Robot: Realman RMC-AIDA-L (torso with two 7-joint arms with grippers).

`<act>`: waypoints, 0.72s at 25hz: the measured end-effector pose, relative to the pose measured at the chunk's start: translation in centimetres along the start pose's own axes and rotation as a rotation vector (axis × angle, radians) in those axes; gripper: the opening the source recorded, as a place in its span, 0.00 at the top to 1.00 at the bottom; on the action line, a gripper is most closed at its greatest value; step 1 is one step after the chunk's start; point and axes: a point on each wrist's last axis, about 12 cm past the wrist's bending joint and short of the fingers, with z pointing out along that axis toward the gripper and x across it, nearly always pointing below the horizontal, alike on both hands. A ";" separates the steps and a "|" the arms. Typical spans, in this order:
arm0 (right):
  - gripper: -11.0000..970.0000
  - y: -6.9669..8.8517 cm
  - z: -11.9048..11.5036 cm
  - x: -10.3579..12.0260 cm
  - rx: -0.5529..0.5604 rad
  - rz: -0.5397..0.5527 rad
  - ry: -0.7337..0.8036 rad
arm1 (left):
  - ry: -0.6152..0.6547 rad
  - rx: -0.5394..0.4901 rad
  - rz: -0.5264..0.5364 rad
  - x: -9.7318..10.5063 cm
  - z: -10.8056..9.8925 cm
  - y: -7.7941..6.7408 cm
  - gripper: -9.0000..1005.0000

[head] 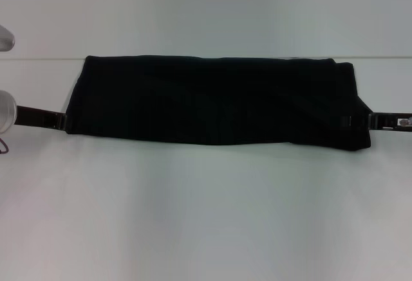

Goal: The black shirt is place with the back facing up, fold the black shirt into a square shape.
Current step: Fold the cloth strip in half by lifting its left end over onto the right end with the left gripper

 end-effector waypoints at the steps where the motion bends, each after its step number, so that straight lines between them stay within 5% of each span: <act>1: 0.39 0.1 0.0 0.0 -0.001 -0.005 -0.002 | 0.001 -0.002 0.002 0.0 0.0 0.0 0.99; 5: 0.52 0.0 0.0 0.0 0.001 -0.005 -0.006 | 0.005 -0.010 0.006 0.0 0.0 0.2 0.99; 13: 0.98 -0.9 -0.7 0.1 0.025 0.001 -0.013 | 0.006 -0.012 0.007 0.0 0.0 0.2 0.99; 18: 0.98 -1.6 -1.4 -0.2 0.039 -0.008 -0.011 | 0.012 -0.016 0.014 0.1 -0.2 0.3 0.99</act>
